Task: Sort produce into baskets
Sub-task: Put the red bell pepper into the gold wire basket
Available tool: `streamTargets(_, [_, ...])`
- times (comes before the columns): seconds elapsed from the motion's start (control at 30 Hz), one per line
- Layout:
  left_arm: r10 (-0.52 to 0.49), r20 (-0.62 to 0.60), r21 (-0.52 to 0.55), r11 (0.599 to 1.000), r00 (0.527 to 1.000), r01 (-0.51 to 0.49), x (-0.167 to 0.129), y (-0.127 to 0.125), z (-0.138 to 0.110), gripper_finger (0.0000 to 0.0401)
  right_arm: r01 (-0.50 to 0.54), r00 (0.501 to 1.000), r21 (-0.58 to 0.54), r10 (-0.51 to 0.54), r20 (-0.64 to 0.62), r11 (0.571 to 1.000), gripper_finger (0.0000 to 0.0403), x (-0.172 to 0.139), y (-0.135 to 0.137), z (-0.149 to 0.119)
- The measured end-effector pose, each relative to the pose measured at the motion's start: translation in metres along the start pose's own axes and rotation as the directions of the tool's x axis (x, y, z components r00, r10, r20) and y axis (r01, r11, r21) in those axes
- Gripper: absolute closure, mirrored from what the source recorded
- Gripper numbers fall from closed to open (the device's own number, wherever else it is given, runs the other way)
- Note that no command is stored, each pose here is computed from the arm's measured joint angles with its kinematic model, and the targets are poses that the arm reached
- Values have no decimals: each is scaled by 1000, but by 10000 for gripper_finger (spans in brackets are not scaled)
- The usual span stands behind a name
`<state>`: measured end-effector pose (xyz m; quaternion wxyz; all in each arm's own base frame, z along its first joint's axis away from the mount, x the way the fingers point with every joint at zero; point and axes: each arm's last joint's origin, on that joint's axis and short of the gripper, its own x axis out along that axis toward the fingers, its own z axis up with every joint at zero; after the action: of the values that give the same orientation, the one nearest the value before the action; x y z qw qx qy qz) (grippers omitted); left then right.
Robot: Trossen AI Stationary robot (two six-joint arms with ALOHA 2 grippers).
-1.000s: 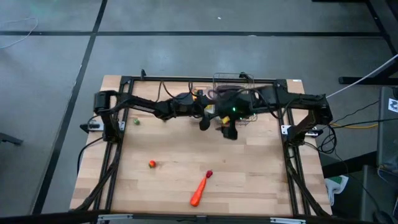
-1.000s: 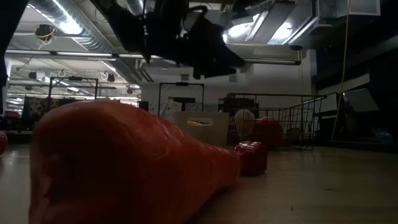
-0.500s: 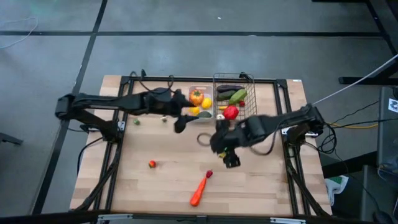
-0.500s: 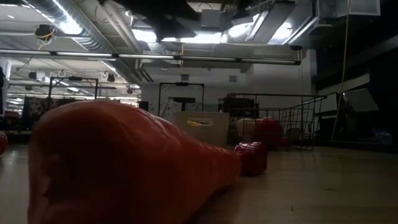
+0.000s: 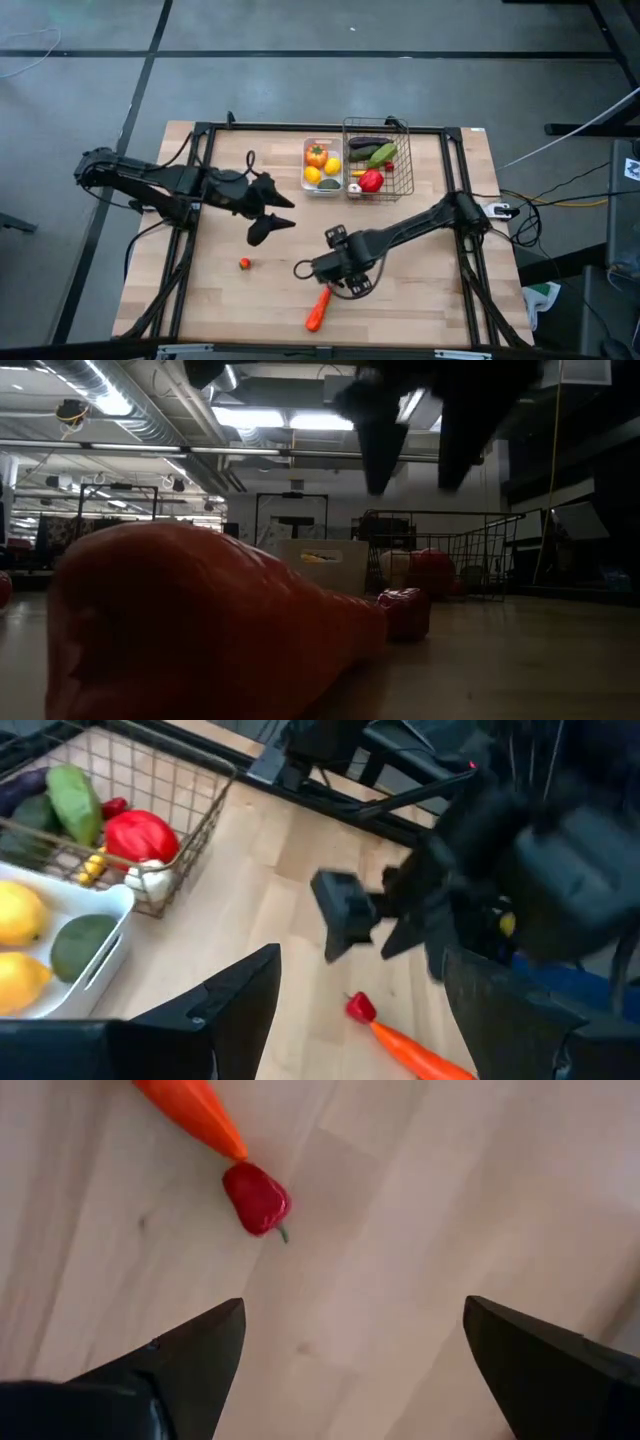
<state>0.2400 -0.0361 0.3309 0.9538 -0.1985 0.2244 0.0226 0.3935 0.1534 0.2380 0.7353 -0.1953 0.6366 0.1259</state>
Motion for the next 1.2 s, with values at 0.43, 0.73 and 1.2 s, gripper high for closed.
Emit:
streamTargets(0.43, [71,3,-16,997,997,-71,4,-11,-10,129,-106,994,-59,104,-44,993,31,67,9,19])
streamTargets(0.73, [92,15,-14,996,996,-92,4,-11,-10,129,-153,988,-78,151,-33,985,61,85,12,24])
streamTargets(1.2, [99,3,-6,995,995,-99,4,-10,-12,129,-172,984,-88,168,-51,981,238,90,13,23])
